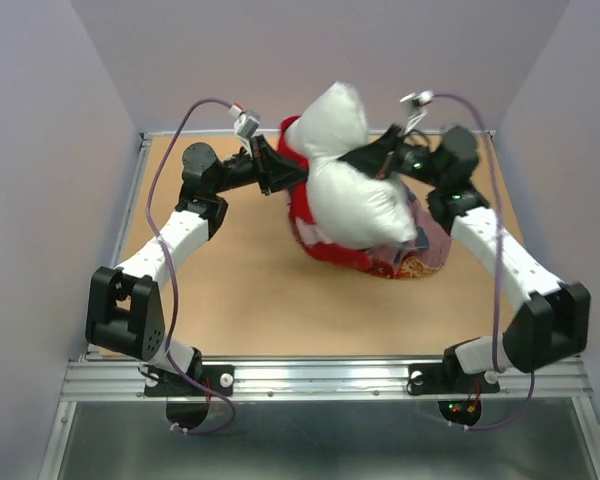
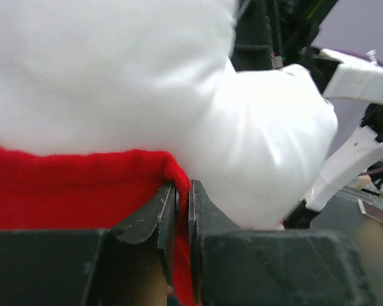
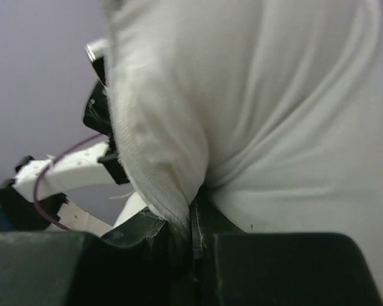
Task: Put the pillow into the pillowcase
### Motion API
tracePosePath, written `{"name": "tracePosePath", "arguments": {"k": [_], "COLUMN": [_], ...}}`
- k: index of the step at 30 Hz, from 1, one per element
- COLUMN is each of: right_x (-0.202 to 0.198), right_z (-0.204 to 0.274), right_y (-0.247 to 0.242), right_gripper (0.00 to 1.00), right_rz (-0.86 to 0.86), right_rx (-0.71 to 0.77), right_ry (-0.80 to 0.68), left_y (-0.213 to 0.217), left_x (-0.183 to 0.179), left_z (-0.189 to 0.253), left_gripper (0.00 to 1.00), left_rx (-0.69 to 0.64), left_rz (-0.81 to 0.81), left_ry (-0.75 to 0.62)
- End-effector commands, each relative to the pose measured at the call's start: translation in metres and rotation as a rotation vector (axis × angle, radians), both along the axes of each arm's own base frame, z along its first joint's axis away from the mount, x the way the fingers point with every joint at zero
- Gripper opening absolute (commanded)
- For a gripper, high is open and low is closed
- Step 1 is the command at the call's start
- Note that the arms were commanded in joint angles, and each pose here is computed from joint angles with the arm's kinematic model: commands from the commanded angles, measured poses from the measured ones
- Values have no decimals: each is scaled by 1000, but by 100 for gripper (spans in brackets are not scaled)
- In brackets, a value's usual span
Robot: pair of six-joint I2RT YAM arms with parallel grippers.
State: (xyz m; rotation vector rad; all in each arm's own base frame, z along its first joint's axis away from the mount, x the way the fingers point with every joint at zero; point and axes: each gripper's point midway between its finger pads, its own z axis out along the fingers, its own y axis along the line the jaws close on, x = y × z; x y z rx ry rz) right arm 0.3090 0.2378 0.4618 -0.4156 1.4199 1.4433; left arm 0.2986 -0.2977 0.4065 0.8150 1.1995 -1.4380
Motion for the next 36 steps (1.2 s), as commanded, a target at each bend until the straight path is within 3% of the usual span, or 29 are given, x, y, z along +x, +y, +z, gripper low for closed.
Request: {"name": "tracePosePath", "arguments": {"k": [1, 3, 4, 7, 8, 11, 12, 13, 18, 21, 22, 25, 29, 32, 36], "right_x": [0, -16, -20, -20, -11, 8, 16, 17, 12, -1, -5, -10, 18, 48, 115], "right_z": [-126, -160, -177, -201, -212, -257, -251, -255, -209, -155, -142, -103, -85, -97, -144], "right_y": [53, 84, 106, 137, 156, 176, 183, 184, 171, 153, 148, 130, 102, 83, 50], "right_gripper": [0, 0, 1, 1, 1, 6, 13, 32, 66, 75, 76, 75, 72, 66, 62], "right_rz": [111, 197, 233, 274, 256, 198, 189, 191, 170, 132, 122, 44, -189, -337, -532], "right_rx": [-206, -251, -278, -327, -359, -476, -477, -499, -532, -505, -503, -484, -545, -653, -836], "right_ry": [129, 177, 197, 218, 227, 291, 282, 301, 169, 46, -11, -127, -229, -273, -214], "left_y": [39, 57, 73, 101, 120, 162, 172, 185, 211, 212, 214, 217, 219, 222, 234], "left_x": [6, 21, 40, 48, 51, 63, 66, 69, 82, 85, 88, 86, 87, 91, 98], "left_z": [-67, -106, -114, -151, -172, -189, -190, -192, -171, -163, -166, -171, -148, -126, -109], "left_gripper": [0, 0, 0, 0, 0, 6, 9, 20, 40, 48, 57, 57, 60, 61, 62], "left_rx": [160, 251, 302, 465, 552, 650, 649, 645, 643, 656, 669, 685, 638, 598, 582], "left_rz": [82, 191, 289, 365, 454, 601, 636, 684, 741, 739, 750, 746, 796, 852, 946], "left_ry": [138, 303, 279, 410, 502, 556, 571, 593, 542, 489, 487, 511, 445, 377, 328]}}
